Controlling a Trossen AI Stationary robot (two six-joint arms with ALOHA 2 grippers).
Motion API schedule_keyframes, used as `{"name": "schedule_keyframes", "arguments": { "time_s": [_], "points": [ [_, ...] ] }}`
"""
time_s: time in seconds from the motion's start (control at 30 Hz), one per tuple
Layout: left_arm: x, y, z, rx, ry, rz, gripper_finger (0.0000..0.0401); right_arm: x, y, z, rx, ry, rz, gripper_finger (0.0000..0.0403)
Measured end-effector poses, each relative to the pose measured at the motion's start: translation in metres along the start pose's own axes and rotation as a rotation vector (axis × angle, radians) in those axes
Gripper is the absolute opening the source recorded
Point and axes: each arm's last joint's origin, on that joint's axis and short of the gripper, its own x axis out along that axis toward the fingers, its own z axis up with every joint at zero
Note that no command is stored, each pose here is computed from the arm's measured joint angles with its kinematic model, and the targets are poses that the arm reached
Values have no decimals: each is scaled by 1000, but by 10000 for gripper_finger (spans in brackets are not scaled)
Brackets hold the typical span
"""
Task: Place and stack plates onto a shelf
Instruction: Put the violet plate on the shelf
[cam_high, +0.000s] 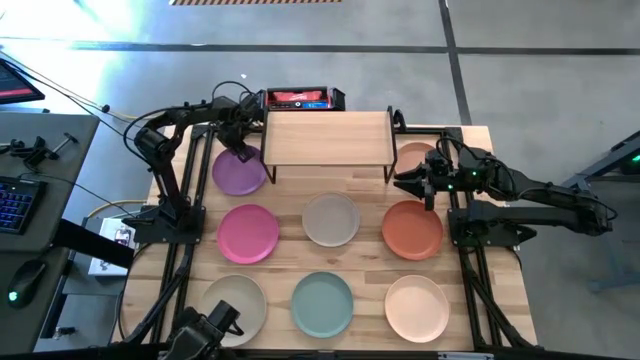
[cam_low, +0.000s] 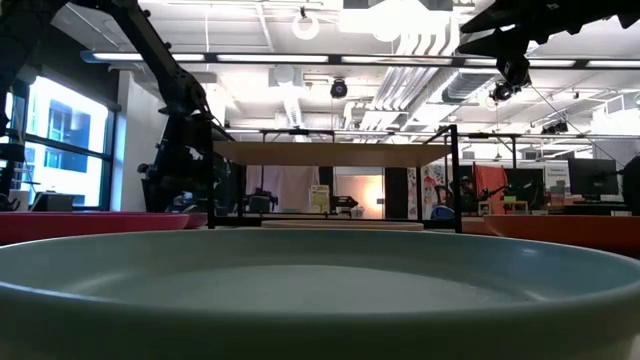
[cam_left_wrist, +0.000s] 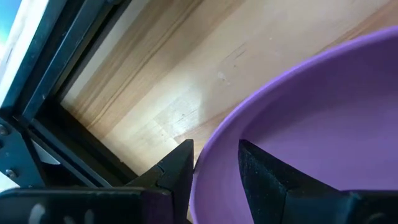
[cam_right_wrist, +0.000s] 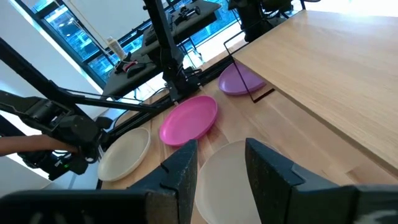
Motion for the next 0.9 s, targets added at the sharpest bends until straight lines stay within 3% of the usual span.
{"name": "schedule_keyframes", "arguments": {
  "time_s": [0.33,0.67,0.9],
  "points": [
    [-2,1,0,30,2,20,10,0,0,0,0,0,0,119],
    [-2,1,-2,27,19,20,4,0,0,0,0,0,0,119],
    [-19,5,-4,-17,41,20,1,0,0,0,0,0,-1,119]
  ]
}}
